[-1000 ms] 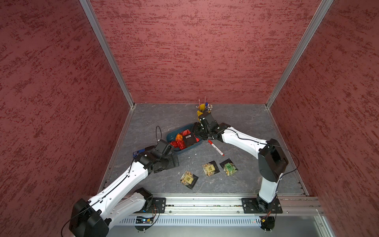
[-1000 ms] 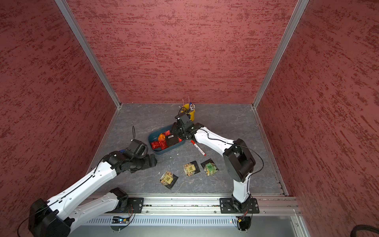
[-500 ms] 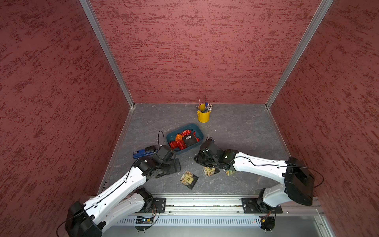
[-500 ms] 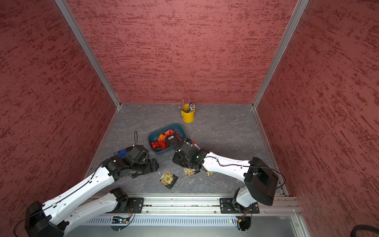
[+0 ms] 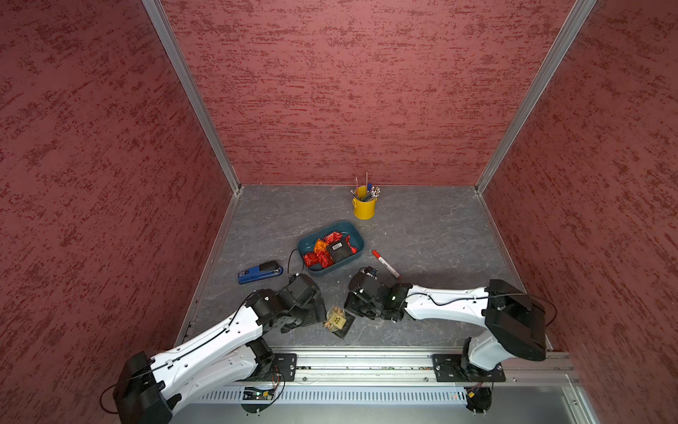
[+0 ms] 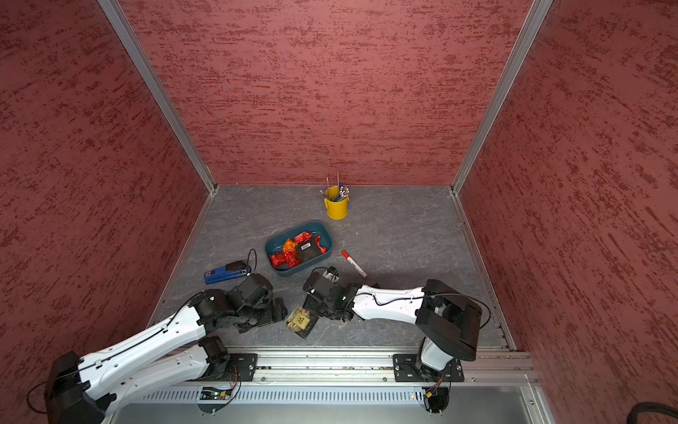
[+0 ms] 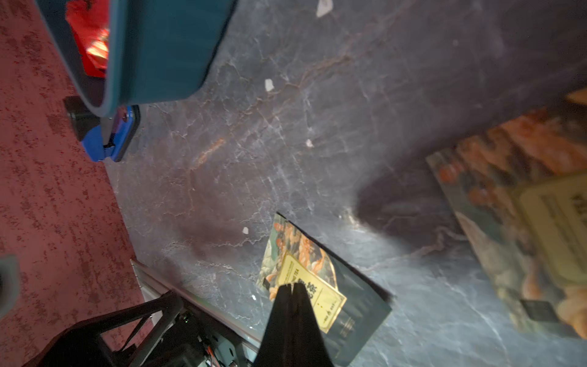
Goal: Put the tea bags into the storage box
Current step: Pick up the tea bag from the center of the board.
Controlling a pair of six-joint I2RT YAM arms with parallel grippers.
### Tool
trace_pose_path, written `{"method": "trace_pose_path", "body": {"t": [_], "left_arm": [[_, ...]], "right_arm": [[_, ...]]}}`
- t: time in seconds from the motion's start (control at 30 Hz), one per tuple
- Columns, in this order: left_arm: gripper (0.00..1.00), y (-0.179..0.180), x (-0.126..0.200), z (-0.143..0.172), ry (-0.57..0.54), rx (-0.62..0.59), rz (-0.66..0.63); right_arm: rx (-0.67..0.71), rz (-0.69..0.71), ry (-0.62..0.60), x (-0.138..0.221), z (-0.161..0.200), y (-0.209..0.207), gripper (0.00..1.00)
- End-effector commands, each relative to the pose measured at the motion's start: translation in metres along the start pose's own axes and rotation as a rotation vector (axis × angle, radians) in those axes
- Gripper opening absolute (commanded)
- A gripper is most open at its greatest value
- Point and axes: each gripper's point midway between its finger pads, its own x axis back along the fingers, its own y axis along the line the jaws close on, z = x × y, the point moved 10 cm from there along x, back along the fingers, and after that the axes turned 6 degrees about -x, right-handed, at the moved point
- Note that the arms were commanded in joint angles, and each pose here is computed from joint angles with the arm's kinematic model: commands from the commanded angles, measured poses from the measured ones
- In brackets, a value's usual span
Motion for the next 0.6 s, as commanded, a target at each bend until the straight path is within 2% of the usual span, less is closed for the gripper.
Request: {"method": "trace_pose_path", "body": {"t": [0.0,0.57], "left_arm": [[0.99,-0.002,-0.001,-0.001,-0.021,0.020,0.013],[0.97,-0.008,-0.014,0.004,0.008,0.014,0.048]], "right_arm": [[-0.022,0.002,0.014,-0.004,0.007,-0.006,0.00],[-0.064,0.075,-0.016,-0.003,0.019,-0.036,0.00]]}}
